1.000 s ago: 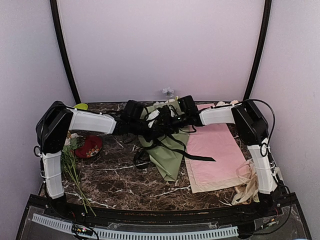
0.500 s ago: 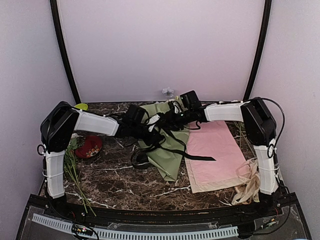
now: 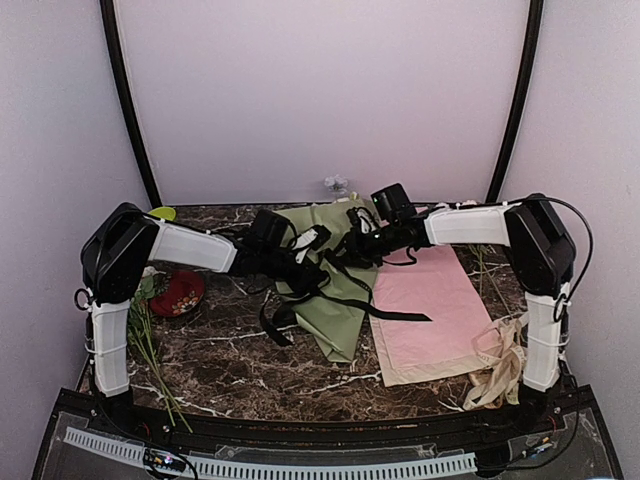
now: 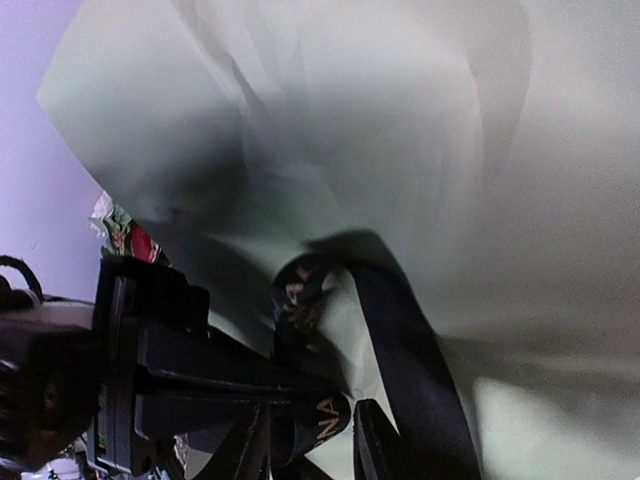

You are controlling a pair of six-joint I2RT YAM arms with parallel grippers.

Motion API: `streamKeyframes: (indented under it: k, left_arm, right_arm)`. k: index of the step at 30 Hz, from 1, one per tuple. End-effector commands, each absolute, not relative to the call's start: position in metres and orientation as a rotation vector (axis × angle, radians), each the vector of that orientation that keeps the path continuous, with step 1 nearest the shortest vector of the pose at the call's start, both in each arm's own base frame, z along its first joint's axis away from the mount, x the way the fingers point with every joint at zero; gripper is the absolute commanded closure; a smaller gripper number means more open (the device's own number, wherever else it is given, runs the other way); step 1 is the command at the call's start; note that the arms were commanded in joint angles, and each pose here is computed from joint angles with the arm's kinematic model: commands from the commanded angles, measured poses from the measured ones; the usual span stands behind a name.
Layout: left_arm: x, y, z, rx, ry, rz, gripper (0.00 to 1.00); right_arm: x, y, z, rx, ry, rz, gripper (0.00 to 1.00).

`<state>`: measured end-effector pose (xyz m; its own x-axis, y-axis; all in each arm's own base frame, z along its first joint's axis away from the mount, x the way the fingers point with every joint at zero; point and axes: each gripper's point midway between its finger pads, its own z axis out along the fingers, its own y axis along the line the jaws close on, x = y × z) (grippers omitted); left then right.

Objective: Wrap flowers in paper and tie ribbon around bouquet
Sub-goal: Cross the ribbon over the folded bouquet.

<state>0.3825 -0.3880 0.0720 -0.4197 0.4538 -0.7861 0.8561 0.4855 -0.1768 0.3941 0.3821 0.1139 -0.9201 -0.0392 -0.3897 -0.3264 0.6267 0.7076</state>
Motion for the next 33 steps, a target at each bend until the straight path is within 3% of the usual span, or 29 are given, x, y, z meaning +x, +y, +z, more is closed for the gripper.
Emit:
streamKeyframes:
  k: [1,6,10,20,22,26,28,33]
  left_arm:
    - [0.381,-0.388,0.073,1.065,2.047,-0.798,0.98]
    - [0.380,-0.387,0.072,1.066,2.056,-0.794,0.98]
    - [0.380,-0.388,0.073,1.066,2.053,-0.803,0.99]
    - [0.381,-0.386,0.073,1.061,2.055,-0.808,1.00]
    - [0.381,-0.386,0.073,1.060,2.056,-0.811,1.00]
    - [0.380,-0.386,0.074,1.066,2.054,-0.819,1.00]
    - [0.379,-0.387,0.077,1.072,2.050,-0.822,0.96]
    - [0.381,-0.383,0.110,1.074,2.018,-0.833,0.65]
  right_arm:
    - [0.371,0.395,0.121,-0.372,2.482,1.335,0.68]
    - [0.365,0.409,0.116,-0.438,2.476,1.352,0.62]
    - [0.364,0.408,0.102,-0.437,2.518,1.336,0.68]
    - [0.361,0.401,0.081,-0.437,2.584,1.267,0.70]
    - [0.363,0.403,0.081,-0.444,2.581,1.272,0.76]
    - [0.364,0.404,0.079,-0.453,2.582,1.274,1.00]
    - [0.363,0.402,0.076,-0.450,2.588,1.267,1.00]
    - [0.361,0.397,0.069,-0.427,2.600,1.263,1.00]
